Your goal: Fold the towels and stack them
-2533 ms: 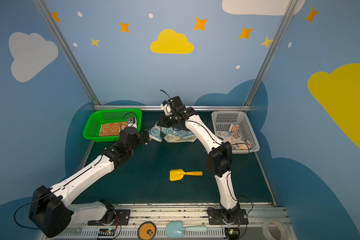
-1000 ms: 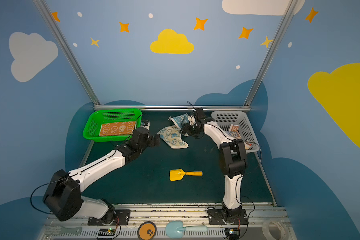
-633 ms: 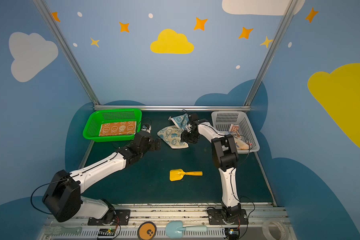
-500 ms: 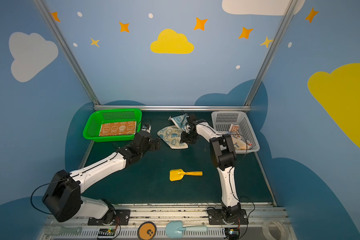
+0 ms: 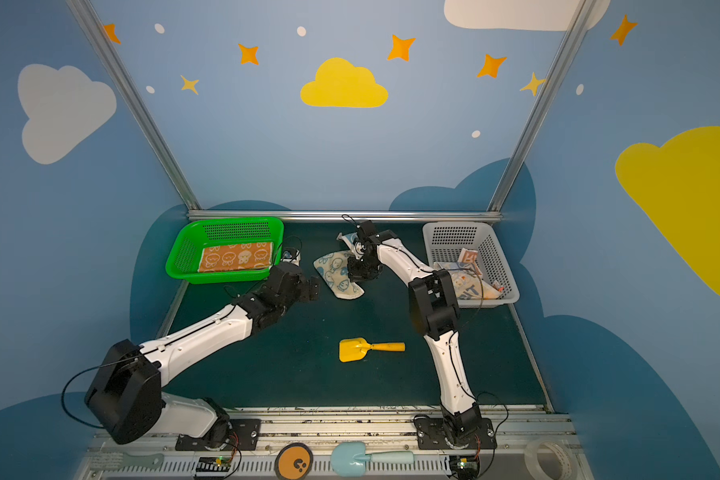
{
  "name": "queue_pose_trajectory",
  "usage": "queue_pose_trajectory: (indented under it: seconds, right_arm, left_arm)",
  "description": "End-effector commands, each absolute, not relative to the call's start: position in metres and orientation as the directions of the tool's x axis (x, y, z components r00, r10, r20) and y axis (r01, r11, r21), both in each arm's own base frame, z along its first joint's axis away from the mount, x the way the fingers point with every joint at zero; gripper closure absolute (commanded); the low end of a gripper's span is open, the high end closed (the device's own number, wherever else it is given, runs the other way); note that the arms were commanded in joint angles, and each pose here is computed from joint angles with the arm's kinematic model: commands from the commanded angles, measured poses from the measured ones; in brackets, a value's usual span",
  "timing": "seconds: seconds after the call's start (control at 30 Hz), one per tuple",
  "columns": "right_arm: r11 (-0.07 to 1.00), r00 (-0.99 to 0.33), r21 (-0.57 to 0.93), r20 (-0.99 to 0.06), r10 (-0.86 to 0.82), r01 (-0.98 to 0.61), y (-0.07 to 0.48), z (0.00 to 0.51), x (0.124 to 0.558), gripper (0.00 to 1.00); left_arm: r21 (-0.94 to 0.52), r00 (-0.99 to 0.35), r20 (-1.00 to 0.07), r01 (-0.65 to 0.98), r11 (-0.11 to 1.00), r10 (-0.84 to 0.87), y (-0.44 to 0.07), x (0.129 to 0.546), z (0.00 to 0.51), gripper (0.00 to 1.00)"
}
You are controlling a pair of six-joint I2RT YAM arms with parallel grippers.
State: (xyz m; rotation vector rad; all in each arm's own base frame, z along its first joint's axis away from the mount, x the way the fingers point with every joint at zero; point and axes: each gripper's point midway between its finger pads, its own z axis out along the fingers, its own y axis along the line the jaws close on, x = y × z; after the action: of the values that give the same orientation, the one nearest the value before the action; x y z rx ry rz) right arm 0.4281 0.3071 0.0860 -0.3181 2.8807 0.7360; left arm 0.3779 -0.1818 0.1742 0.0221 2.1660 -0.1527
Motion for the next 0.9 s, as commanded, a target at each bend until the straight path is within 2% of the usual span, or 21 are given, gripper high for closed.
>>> queue_pose_trajectory:
  seconds: [0.0,0.13,0.37,0.5,0.7,0.87]
  right_arm:
    - [0.809,-0.972,0.561,-0.231,-0.051,-0.175,0.290,0.149,0.432,1.00]
    - [0.781,-0.978,0.624,-0.167,0.122,-0.009,0.248,0.144,0.457,1.00]
    - [0.841,-0.982,0.522,-0.038,0.187,0.140,0.212,0.074,0.469,1.00]
    - [0.832,-0.977,0.529,-0.027,0.213,0.167,0.206,0.064,0.475,1.00]
    - [0.783,-0.976,0.610,-0.073,0.205,0.119,0.217,0.105,0.480,1.00]
    - [0.737,-0.978,0.676,-0.160,0.136,-0.009,0.239,0.177,0.465,1.00]
  left_arm:
    - [-0.089,-0.566,-0.823,0.064,0.994,-0.037,-0.178,0.374,0.173,0.00]
    - [-0.095,-0.579,-0.815,0.069,0.993,-0.038,-0.181,0.376,0.166,0.00]
    - [-0.091,-0.604,-0.797,0.097,0.991,-0.014,-0.190,0.378,0.156,0.00]
    - [-0.086,-0.623,-0.782,0.158,0.984,0.031,-0.205,0.385,0.140,0.00]
    - [-0.056,-0.730,-0.679,0.159,0.986,0.080,-0.223,0.409,0.106,0.00]
    - [-0.094,-0.732,-0.679,0.163,0.982,0.056,-0.234,0.417,0.108,0.00]
